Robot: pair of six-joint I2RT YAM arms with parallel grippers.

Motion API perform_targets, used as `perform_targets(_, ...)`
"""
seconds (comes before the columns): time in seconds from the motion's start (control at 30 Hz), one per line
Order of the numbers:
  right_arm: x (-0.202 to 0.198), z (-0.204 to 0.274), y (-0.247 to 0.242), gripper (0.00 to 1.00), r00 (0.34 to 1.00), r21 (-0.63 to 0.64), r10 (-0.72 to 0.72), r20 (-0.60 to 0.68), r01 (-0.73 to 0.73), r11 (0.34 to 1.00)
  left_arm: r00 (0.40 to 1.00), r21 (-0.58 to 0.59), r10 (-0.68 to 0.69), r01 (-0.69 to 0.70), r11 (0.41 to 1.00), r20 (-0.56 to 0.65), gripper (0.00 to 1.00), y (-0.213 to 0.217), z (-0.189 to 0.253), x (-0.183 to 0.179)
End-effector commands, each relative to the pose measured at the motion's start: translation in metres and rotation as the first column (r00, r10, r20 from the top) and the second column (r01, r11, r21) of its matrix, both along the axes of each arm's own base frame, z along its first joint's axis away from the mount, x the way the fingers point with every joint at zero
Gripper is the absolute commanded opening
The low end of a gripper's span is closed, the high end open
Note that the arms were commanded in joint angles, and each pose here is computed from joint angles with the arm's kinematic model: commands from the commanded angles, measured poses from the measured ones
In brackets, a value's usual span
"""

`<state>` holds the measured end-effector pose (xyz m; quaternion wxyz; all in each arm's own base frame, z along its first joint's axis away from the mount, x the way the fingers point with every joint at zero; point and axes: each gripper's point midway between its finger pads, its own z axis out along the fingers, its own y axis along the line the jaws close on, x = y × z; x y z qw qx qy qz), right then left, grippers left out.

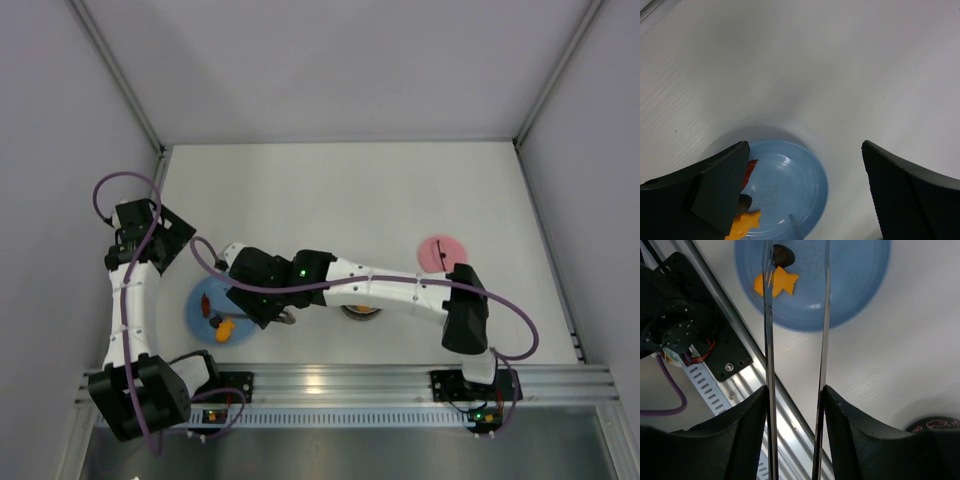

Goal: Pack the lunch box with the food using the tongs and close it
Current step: Pick up the fake food from the plate.

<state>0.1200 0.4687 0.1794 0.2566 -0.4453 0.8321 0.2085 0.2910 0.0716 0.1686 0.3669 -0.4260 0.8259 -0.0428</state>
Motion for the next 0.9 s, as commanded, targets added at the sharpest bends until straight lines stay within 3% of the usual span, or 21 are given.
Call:
perform_targets(0.0,-0.015,0.023,0.038,0.47,0.997,0.114,0.077,0.024,-0.079,0.990,0.999,0.018,0.007,-0.008,1.000,0.035,0.99,0.005,0.004,0.007)
perform_targets(0.43,-0.011,-0.014,0.054,0.46,0.995,0.020,0.052,0.084,-0.054,0.998,1.000,0.022,0.010,-0.011,1.000,0.029,0.99,0.006,0.003,0.007)
perform_targets(0.87,-0.014,-0.020,0.069,0.45,0.994,0.040,0.076,0.075,-0.079,0.996,1.000,0.022,0.008,-0.009,1.000,0.029,0.99,0.006,0.003,0.007)
